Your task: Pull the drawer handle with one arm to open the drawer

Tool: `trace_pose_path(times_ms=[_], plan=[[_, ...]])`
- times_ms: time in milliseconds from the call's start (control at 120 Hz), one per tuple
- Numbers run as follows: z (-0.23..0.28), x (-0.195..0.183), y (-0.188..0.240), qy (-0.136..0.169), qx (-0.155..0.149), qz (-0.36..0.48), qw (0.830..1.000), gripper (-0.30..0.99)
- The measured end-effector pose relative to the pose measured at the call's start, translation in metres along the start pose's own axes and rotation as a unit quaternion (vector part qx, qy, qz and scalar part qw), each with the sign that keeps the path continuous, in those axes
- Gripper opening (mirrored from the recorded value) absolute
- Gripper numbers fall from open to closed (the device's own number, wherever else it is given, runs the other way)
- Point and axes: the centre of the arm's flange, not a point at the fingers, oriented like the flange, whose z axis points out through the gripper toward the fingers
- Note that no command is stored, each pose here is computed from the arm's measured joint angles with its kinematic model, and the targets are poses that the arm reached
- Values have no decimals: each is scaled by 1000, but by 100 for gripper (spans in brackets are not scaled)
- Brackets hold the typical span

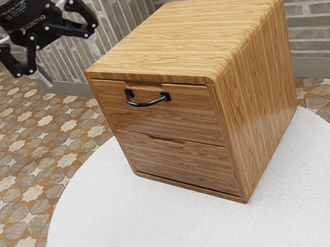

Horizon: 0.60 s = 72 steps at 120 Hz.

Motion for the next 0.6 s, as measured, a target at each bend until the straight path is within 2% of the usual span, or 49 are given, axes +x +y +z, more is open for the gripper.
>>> trace_pose_path(times_ms=[117,183,250,333,483,600], plan=[[-2,-1,-6,5,-7,-63,998,69],[18,-26,-28,18,-5,-88,996,69],[59,-37,-41,35,-19,-111,993,69],[104,-30,-33,58,-65,-133,987,69],[123,-1,-20,76,-156,-190,966,69],[134,-22,-6,71,-199,-202,956,69]])
